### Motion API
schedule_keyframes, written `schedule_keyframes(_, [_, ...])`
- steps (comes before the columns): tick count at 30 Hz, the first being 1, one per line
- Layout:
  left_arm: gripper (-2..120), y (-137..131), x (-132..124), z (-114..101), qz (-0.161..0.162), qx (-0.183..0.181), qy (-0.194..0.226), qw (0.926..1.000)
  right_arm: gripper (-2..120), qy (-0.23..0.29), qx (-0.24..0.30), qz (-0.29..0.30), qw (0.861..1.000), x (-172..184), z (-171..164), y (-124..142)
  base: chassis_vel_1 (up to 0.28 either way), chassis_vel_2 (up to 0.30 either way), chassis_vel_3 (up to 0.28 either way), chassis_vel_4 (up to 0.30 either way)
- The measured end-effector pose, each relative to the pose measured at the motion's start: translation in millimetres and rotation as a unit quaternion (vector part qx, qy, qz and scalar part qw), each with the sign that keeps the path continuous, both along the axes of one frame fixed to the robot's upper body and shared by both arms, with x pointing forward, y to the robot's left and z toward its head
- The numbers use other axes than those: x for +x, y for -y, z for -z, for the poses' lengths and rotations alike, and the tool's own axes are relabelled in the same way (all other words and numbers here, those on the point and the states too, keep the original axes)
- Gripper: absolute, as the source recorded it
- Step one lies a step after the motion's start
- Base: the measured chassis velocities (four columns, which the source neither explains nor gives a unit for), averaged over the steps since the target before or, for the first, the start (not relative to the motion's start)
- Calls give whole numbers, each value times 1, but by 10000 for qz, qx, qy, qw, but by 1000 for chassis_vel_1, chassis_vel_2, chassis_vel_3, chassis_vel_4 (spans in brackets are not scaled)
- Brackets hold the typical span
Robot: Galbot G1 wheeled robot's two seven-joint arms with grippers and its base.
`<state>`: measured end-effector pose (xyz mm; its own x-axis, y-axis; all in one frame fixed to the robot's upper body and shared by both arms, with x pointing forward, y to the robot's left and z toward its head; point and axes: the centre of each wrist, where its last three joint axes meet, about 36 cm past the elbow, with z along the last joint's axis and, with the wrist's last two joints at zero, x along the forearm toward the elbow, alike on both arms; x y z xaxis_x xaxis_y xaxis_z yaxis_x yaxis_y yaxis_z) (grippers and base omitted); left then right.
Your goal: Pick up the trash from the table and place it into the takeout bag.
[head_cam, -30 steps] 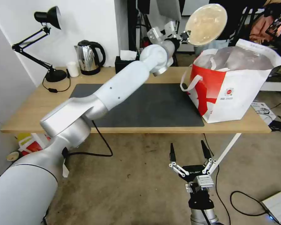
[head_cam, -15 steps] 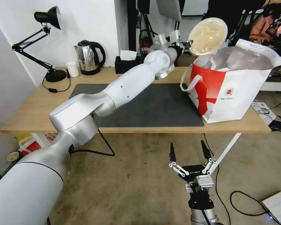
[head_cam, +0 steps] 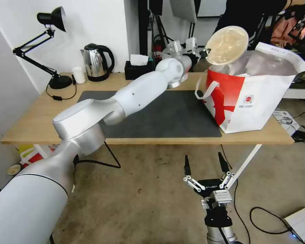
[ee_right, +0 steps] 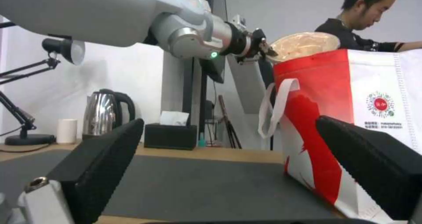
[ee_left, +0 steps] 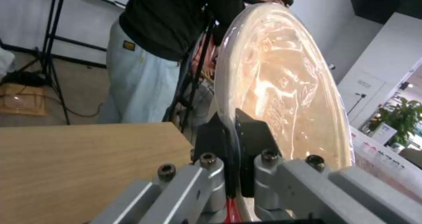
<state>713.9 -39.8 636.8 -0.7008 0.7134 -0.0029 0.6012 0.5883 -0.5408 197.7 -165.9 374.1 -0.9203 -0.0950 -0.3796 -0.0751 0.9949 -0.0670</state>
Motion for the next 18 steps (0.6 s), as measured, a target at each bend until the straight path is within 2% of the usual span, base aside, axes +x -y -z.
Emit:
schedule_keyframes(4, [0,1,-1,-3,45,-20,20,10000,100,0,0,0,10000,0,0,0,0,0,0,0])
schedule_keyframes(6, [0,4,-3,-14,124,-69,91,9999,100,0,0,0,10000,0,0,0,0,0,0,0])
schedule_keyframes(13, [0,9,-7,-30,233,-148,196,9994,100,0,0,0,10000,0,0,0,0,0,0,0])
schedule_keyframes(18, [0,11,-8,-29,265,-133,213,9993,100,0,0,0,10000,0,0,0,0,0,0,0])
